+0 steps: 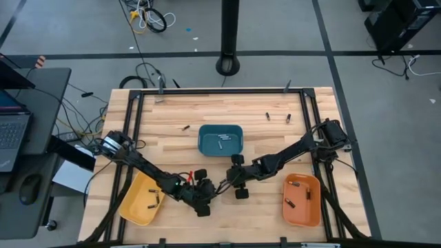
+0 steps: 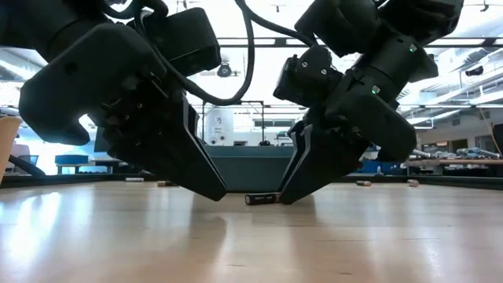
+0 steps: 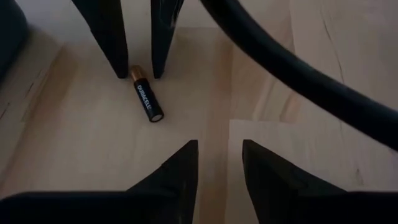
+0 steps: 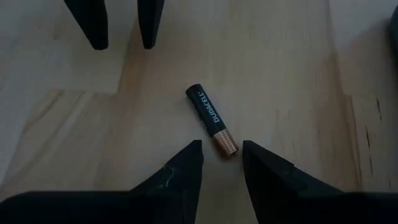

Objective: Sort batteries
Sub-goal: Put the black battery into the yellow bin

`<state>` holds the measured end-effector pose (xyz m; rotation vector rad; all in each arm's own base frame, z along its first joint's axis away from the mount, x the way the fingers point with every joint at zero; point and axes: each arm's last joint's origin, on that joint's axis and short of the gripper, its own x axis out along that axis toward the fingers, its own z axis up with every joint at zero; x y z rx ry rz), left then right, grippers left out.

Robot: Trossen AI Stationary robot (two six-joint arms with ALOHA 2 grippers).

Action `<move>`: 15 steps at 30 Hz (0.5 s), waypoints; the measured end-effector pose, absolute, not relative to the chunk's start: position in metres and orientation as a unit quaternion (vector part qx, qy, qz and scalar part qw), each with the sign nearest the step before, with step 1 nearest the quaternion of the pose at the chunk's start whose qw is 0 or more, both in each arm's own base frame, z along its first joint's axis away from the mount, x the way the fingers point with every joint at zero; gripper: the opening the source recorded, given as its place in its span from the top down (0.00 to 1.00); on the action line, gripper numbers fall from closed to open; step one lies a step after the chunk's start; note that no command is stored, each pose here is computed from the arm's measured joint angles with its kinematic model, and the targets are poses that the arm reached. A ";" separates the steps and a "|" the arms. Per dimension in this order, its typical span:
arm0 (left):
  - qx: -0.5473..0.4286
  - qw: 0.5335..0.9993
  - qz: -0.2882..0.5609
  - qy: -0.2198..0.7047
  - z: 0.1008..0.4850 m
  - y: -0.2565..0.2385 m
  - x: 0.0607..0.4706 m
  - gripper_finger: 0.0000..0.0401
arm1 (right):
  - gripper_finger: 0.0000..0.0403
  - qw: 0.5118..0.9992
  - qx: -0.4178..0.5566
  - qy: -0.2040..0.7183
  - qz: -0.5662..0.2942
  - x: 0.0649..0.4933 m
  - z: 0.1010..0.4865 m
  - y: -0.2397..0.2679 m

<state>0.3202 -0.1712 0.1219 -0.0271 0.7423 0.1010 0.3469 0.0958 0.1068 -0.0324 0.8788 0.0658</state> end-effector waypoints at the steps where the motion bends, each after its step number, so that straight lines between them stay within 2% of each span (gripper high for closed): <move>1: -0.013 0.931 0.050 0.363 0.122 -0.171 0.320 0.67 | 0.70 0.904 -0.012 0.426 0.034 0.347 0.107 0.096; 12: -0.026 0.931 0.055 0.361 0.122 -0.171 0.321 0.67 | 0.95 0.901 0.000 0.431 0.040 0.346 0.106 0.097; 15: -0.024 0.930 0.057 0.362 0.122 -0.170 0.320 0.66 | 0.98 0.902 -0.002 0.431 0.040 0.346 0.106 0.099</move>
